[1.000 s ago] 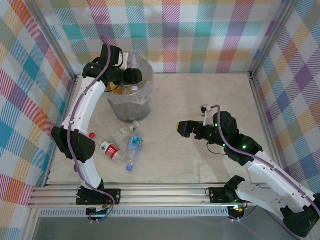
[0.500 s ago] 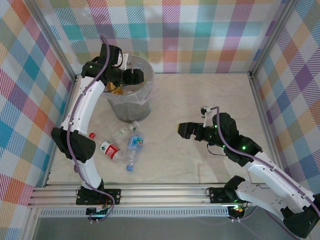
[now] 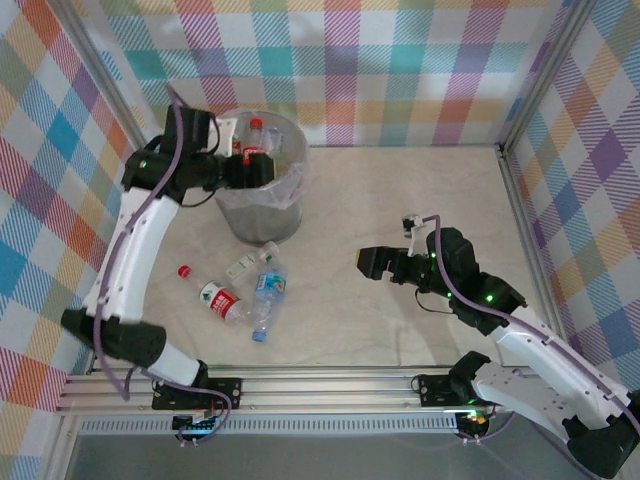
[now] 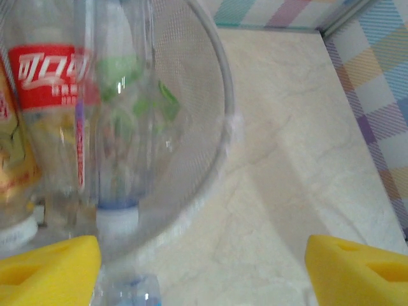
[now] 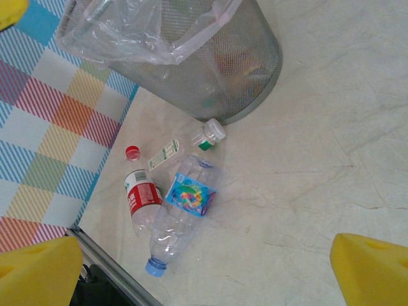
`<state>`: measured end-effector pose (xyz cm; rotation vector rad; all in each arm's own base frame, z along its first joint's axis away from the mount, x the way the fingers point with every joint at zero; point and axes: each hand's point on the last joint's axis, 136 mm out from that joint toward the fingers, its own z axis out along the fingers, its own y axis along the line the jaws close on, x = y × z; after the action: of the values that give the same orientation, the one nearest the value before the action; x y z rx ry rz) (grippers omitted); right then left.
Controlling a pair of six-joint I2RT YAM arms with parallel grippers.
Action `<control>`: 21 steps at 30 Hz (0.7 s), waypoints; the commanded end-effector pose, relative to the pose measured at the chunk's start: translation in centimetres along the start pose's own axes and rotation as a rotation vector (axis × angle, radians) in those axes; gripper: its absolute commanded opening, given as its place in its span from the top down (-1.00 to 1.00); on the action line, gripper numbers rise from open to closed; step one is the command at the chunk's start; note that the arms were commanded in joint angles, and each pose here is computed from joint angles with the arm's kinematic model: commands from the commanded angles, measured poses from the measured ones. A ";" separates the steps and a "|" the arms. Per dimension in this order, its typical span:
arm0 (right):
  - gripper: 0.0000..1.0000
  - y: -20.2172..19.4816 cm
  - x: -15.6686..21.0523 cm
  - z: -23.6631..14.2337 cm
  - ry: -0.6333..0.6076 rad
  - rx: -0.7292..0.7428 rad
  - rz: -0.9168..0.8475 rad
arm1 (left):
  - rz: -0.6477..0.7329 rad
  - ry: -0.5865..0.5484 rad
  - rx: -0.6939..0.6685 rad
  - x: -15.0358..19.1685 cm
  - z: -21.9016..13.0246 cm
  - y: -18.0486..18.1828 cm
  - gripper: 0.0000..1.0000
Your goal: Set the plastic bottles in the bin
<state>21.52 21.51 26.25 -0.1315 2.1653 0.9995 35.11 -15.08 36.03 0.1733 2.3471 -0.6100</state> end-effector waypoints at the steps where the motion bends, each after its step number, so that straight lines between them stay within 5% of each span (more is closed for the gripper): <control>1: -0.99 0.2 0.0 0.2 0.005 -0.017 0.010 | -0.005 0.030 0.005 3.3 -0.9 -0.1 -0.70; 13: -0.99 0.4 1.1 1.1 0.065 -0.046 0.030 | -0.132 0.272 -0.173 18.4 1.2 3.3 -0.80; 21: -0.99 0.3 1.4 1.3 0.078 -0.045 0.028 | -0.119 0.373 -0.212 24.4 4.4 3.8 -0.77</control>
<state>21.13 22.71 25.17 -0.1608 2.2201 1.0565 20.20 -14.57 16.14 0.1042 2.8121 -0.4113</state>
